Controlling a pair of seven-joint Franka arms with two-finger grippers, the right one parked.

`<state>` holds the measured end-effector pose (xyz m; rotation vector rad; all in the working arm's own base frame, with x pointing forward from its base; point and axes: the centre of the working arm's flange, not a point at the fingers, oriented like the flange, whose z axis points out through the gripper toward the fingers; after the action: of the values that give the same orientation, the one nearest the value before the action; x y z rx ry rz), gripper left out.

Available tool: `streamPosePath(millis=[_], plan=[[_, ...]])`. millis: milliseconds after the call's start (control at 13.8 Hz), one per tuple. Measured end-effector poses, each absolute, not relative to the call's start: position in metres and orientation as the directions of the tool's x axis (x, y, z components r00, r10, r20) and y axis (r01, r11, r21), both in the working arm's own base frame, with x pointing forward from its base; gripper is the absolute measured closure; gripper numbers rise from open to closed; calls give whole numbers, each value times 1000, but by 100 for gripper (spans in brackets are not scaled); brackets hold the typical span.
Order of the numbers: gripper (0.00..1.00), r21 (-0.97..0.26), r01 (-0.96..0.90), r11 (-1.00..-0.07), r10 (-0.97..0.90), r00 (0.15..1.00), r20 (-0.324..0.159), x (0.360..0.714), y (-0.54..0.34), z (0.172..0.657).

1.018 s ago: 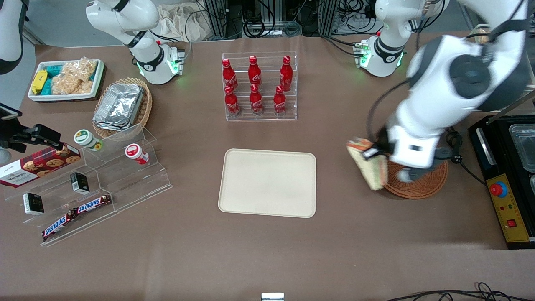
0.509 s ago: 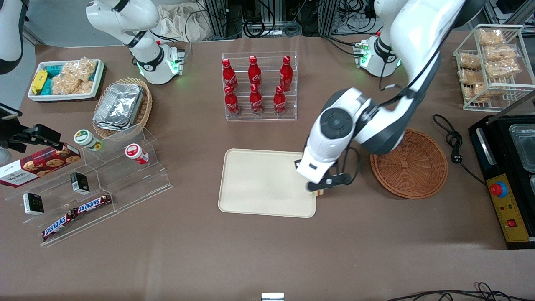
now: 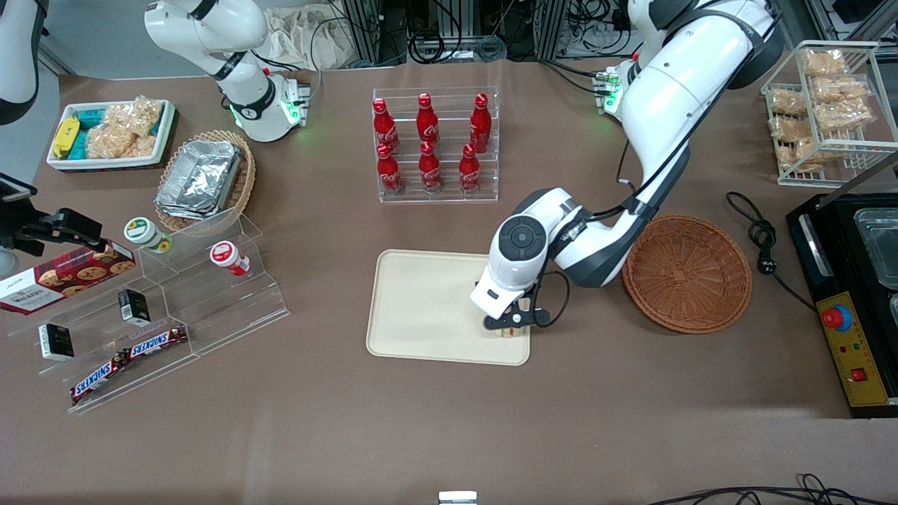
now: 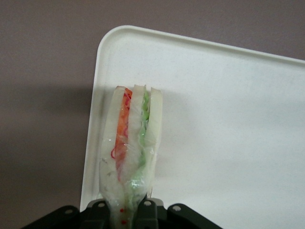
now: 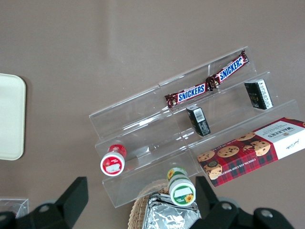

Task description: Place sandwich from basket to tray

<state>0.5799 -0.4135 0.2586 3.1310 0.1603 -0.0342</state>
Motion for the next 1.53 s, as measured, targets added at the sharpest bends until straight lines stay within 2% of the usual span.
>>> streamPosePath(millis=[145, 218, 582, 800, 1164, 1309, 1527], plan=[[84, -5, 92, -996, 92, 996, -13, 580, -413, 255], [79, -8, 90, -996, 90, 996, -10, 581, -412, 255], [30, -2, 93, -996, 93, 996, 5, 586, -412, 261], [1, 19, 109, -994, 110, 993, 45, 600, -409, 285], [0, -3, 226, -974, 224, 965, 137, 631, -338, 396], [0, 28, 265, -964, 266, 955, 132, 631, -304, 441], [0, 31, 233, -972, 235, 965, 113, 606, -264, 486]])
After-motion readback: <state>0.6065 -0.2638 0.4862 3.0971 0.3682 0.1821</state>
